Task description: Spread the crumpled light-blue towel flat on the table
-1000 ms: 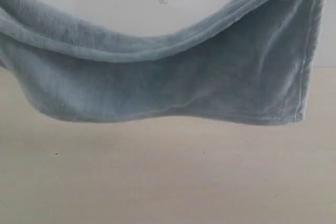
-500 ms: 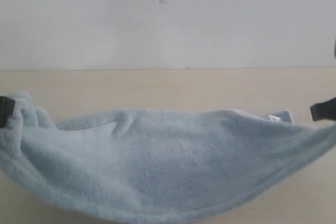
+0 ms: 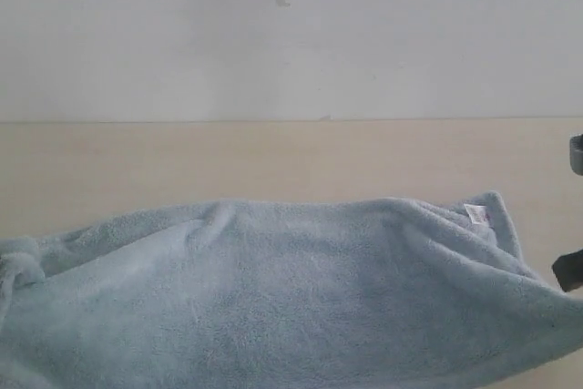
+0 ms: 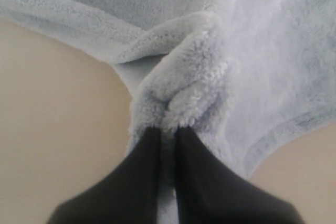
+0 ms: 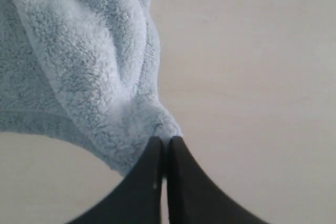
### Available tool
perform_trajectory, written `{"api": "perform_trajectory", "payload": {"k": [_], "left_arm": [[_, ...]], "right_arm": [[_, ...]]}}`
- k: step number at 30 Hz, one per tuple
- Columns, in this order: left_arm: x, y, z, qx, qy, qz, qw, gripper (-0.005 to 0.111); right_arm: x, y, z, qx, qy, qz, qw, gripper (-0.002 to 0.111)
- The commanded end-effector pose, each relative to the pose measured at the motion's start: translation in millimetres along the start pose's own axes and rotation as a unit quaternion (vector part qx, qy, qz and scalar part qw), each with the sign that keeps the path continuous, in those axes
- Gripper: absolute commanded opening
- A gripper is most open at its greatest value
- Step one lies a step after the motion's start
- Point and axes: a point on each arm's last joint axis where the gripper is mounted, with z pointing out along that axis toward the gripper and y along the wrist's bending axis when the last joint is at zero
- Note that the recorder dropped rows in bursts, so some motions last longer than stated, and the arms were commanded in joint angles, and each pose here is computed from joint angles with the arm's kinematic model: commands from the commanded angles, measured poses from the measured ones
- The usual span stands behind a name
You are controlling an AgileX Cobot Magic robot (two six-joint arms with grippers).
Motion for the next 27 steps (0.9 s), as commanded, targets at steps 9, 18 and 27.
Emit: {"api": "perform_trajectory", "payload": {"k": [9, 18, 27], "left_arm": [[13, 7.0, -2, -0.041, 0.063, 0.006, 0.997, 0.004], [12, 7.0, -2, -0.041, 0.061, 0.006, 0.997, 0.008], [12, 6.7, -2, -0.039, 0.062, 0.002, 0.997, 0.053]], "right_arm": [[19, 1, 13, -0.002, 0.027, -0.027, 0.999, 0.000], [17, 2, 13, -0.003, 0.021, -0.032, 0.999, 0.043], [5, 3, 10, -0.008, -0.035, -0.029, 0.999, 0.050]]}}
